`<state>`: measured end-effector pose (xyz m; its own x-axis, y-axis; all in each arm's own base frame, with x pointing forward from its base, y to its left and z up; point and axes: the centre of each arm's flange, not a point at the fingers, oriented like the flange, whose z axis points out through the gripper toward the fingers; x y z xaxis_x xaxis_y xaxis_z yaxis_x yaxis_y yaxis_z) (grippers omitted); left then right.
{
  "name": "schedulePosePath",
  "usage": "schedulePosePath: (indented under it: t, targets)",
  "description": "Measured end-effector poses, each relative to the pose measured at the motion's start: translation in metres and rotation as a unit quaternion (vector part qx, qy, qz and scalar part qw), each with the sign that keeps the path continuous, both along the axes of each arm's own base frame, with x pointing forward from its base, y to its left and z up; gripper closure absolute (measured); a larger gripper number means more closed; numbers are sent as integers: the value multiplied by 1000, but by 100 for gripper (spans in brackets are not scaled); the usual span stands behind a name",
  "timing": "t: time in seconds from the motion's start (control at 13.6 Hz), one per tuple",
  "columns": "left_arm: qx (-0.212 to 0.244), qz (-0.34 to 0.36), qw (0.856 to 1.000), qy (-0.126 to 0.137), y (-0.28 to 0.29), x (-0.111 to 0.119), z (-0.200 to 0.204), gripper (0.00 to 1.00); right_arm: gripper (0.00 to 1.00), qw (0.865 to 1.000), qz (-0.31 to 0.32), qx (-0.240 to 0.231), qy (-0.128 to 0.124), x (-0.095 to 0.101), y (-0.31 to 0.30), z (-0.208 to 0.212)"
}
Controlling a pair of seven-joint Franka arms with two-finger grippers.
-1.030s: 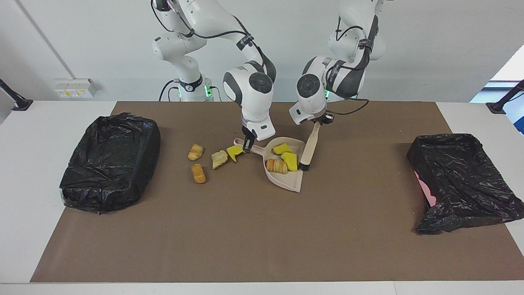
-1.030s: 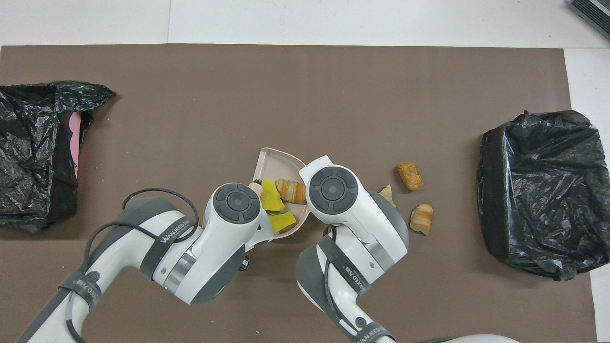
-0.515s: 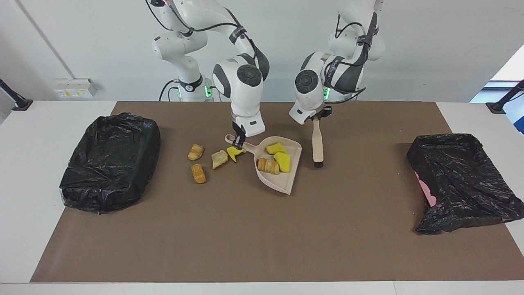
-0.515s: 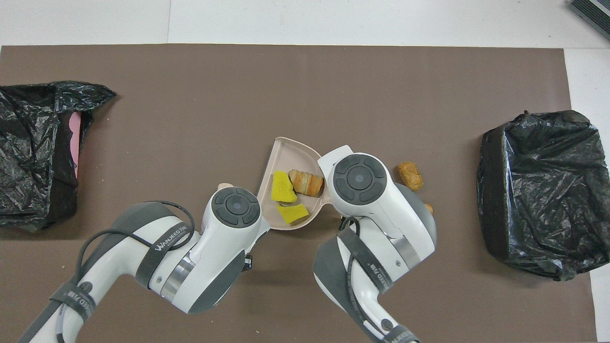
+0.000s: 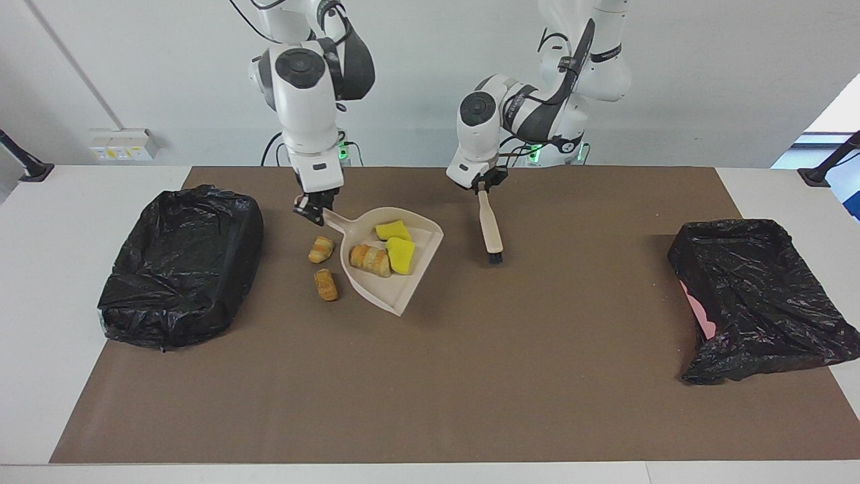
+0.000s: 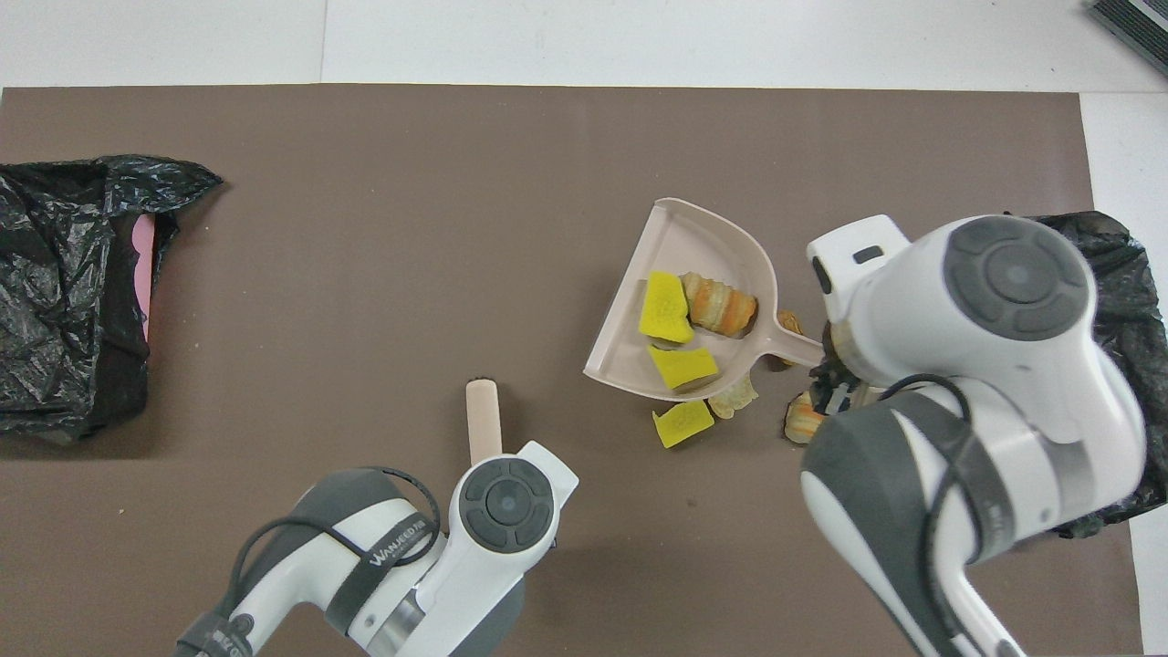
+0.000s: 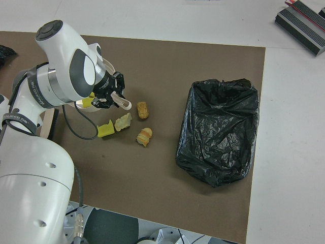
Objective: Sweep and dump trash in bin
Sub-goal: 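Carry the dustpan to the trash bag with the right gripper and tip it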
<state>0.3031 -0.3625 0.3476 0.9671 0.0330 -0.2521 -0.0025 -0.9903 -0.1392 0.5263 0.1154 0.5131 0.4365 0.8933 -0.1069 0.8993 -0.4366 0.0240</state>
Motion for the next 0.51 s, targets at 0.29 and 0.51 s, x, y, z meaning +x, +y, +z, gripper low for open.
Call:
schedulePosePath:
  t: [0.29, 0.51]
  targets:
    - [-32, 2, 999, 23, -17, -40, 3, 74, 68, 1000, -1, 5, 16, -12, -139, 37]
    - [-39, 6, 999, 26, -15, -46, -3, 74, 68, 1000, 7, 9, 24, -30, -250, 39]
